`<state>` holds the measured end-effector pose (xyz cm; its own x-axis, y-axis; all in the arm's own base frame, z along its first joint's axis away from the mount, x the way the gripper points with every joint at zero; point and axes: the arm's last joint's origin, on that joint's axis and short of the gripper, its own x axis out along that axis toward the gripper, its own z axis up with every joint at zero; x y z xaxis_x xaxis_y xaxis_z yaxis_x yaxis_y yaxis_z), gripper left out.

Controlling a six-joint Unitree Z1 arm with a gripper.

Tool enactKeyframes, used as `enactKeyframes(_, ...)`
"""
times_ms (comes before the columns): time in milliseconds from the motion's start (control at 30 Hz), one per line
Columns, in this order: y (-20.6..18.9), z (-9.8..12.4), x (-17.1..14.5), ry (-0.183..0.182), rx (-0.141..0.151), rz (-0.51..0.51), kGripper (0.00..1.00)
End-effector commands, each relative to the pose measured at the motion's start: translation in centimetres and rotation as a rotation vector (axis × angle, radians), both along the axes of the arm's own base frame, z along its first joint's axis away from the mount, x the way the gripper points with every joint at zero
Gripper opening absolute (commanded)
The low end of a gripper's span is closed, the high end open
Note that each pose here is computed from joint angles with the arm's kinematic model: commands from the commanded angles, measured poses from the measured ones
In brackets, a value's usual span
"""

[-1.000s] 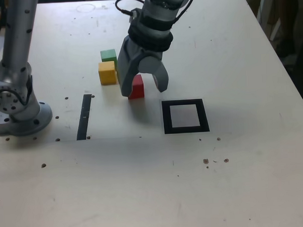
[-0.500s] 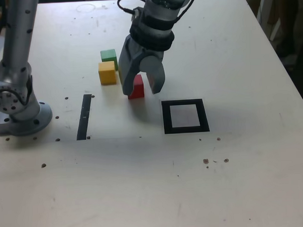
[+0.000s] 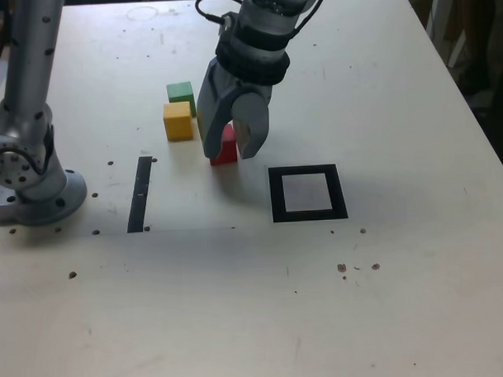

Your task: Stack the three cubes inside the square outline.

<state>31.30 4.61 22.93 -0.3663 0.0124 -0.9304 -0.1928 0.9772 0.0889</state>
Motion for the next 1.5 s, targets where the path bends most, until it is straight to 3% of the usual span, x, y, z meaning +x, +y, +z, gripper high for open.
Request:
enactKeyframes(0, 0.1, -0.1, 0.1, 0.003, -0.002, 0.000, 0.33)
enactKeyframes(400, 0.0, 0.2, 0.1, -0.008, -0.004, -0.003, 0.33)
enactKeyframes(833, -2.9, 3.1, 0.2, -0.053, -0.013, -0.070, 0.33)
enactKeyframes(1367, -5.7, 4.7, -1.1, -0.059, -0.004, -0.113, 0.33)
enactKeyframes(1433, -5.7, 4.7, -1.2, -0.062, 0.001, -0.116, 0.36)
enactKeyframes(1467, -5.6, 4.8, -1.3, -0.064, 0.003, -0.118, 0.42)
